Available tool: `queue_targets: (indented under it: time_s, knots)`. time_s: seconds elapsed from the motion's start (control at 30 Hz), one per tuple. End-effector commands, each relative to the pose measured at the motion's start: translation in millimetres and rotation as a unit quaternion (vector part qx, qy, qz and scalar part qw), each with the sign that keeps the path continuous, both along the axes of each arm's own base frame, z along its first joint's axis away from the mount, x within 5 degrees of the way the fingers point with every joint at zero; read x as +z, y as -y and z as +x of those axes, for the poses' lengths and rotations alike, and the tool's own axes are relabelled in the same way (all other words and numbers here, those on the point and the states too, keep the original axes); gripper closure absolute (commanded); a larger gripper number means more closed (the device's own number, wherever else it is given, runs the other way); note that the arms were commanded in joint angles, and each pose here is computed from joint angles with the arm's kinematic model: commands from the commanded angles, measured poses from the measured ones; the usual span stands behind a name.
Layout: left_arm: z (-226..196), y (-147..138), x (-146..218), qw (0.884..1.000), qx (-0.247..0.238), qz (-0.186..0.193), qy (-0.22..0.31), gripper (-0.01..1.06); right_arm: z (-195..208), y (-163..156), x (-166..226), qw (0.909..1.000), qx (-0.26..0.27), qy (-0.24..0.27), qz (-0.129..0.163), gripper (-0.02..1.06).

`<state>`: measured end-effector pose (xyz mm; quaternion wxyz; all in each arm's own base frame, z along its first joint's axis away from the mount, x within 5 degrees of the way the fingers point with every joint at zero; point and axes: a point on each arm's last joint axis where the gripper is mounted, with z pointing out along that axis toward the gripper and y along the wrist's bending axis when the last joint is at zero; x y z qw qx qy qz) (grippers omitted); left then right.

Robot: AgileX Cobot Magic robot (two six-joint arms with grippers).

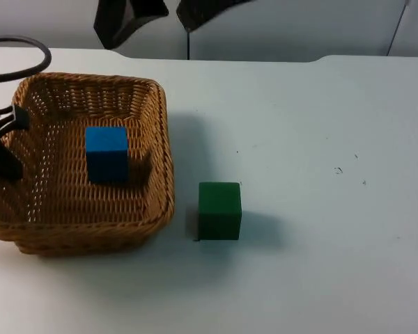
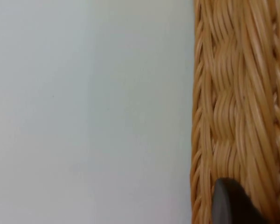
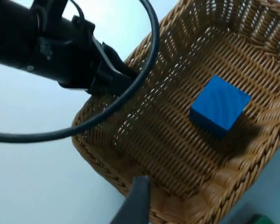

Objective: Pick up the basket with the left hand and place the blue cube into the basket with the right hand.

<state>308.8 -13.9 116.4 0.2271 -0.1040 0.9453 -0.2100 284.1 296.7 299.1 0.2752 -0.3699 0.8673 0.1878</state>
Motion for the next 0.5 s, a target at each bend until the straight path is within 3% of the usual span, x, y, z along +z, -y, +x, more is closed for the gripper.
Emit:
queue_targets:
  time_s: [0.0, 0.47]
  knots:
    - [3, 2, 0, 1.000, -0.006, -0.010, 0.002, 1.05, -8, 7, 1, 0.9999, 0.002, 0.012, 0.004, 0.22]
    - [6, 0, 1, 1.000, -0.003, 0.002, 0.008, 1.05, -32, 32, 15, 0.9986, -0.009, 0.040, 0.032, 0.22]
